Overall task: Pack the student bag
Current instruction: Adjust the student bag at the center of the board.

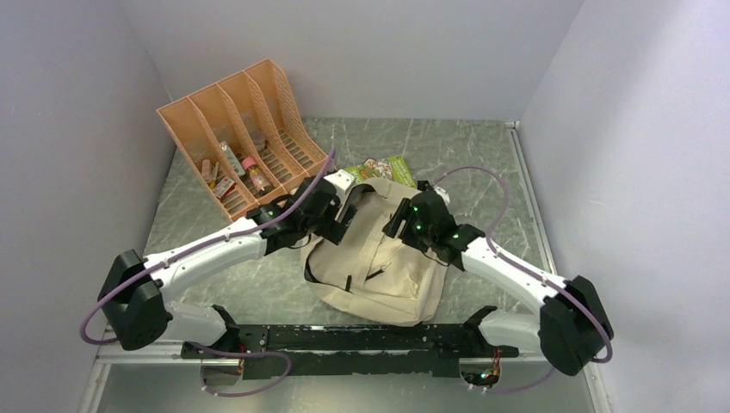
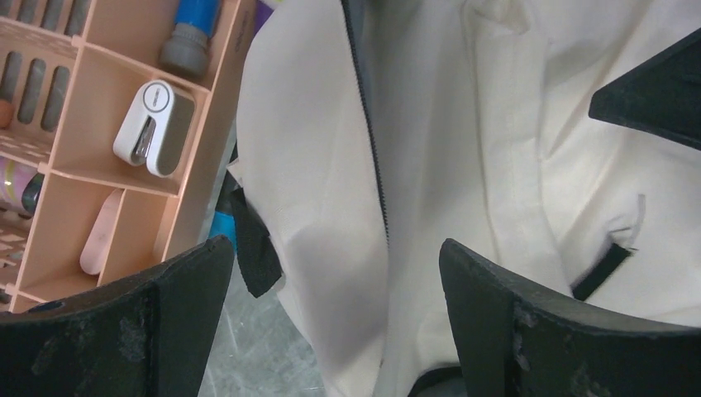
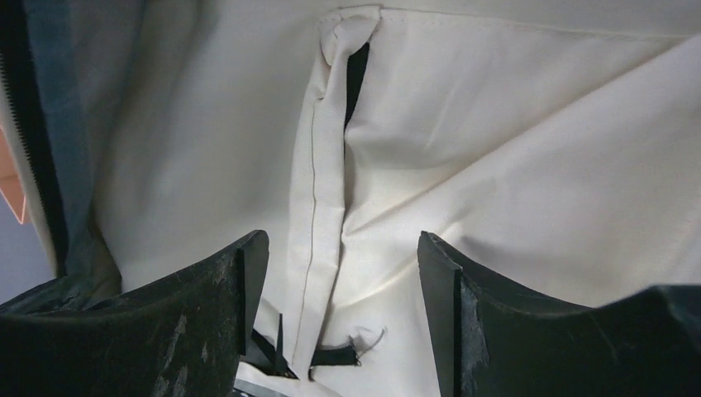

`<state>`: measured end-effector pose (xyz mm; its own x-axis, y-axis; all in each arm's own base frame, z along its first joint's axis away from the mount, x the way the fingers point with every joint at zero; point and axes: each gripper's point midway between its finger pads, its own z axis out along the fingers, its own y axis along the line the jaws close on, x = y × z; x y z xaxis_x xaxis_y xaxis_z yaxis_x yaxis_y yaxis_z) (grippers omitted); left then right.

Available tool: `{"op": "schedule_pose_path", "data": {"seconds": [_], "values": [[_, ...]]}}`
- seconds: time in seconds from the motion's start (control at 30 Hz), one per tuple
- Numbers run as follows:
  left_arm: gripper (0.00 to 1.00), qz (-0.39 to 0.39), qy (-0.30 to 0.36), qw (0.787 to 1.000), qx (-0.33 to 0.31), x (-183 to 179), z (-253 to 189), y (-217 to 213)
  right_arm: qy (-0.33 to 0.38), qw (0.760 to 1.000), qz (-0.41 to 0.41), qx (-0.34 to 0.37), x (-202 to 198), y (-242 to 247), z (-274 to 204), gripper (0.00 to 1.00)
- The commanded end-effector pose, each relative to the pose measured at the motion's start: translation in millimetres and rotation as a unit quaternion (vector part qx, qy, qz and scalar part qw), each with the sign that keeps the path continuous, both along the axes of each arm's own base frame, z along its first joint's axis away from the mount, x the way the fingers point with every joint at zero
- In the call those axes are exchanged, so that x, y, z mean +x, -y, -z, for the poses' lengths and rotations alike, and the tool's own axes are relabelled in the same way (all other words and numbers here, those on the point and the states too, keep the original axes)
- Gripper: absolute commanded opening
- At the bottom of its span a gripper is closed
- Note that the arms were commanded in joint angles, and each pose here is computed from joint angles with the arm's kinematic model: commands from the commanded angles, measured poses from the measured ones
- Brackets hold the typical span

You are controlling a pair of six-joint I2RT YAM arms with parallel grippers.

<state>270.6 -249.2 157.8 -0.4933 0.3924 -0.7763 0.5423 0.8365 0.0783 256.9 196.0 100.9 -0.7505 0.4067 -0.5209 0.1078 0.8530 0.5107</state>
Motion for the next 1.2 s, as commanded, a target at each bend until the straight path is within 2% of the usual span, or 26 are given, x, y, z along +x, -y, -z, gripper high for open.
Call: {"op": "schedule_pose_path", "data": {"seconds": [0.0, 0.3, 0.47, 0.63, 0.8, 0.93, 0.97, 1.1, 1.17], "values": [[0.99, -0.028, 0.012, 0.998, 0.046, 8.8, 7.4, -10.4, 0.002, 0.998, -0.003, 0.059, 11.0, -25.6, 1.7, 0.70], [0.98, -0.035, -0.011, 0.996, 0.075, 1.0, 34.3, -18.3, -0.021, 0.998, 0.009, 0.063, 25.1, -38.2, 35.3, 0.63], [0.84, -0.048, -0.017, 0.994, 0.095, 0.7, 41.4, -25.4, -0.029, 0.996, -0.004, 0.087, 29.4, -52.6, 43.4, 0.55], [0.63, -0.057, -0.019, 0.993, 0.100, 1.7, 43.7, -27.7, -0.034, 0.996, -0.008, 0.087, 32.7, -56.8, 53.0, 0.40], [0.39, -0.062, -0.023, 0.992, 0.107, 3.4, 45.6, -27.8, -0.034, 0.996, 0.005, 0.085, 34.9, -54.2, 57.8, 0.22], [0.14, -0.069, -0.018, 0.992, 0.101, 4.3, 40.7, -28.4, 0.003, 0.996, 0.028, 0.082, 41.4, -43.7, 40.9, 0.01], [0.07, -0.074, -0.016, 0.992, 0.099, 5.1, 38.2, -29.1, 0.015, 0.996, 0.032, 0.079, 42.5, -40.1, 34.2, 0.00], [0.05, -0.081, -0.006, 0.993, 0.086, 7.4, 22.0, -28.3, 0.074, 0.994, 0.058, 0.054, 49.1, -18.6, -7.8, 0.00], [0.05, -0.075, -0.002, 0.995, 0.059, 8.5, 4.8, -20.0, 0.100, 0.992, 0.072, 0.027, 51.6, -4.1, -32.4, 0.00]]}}
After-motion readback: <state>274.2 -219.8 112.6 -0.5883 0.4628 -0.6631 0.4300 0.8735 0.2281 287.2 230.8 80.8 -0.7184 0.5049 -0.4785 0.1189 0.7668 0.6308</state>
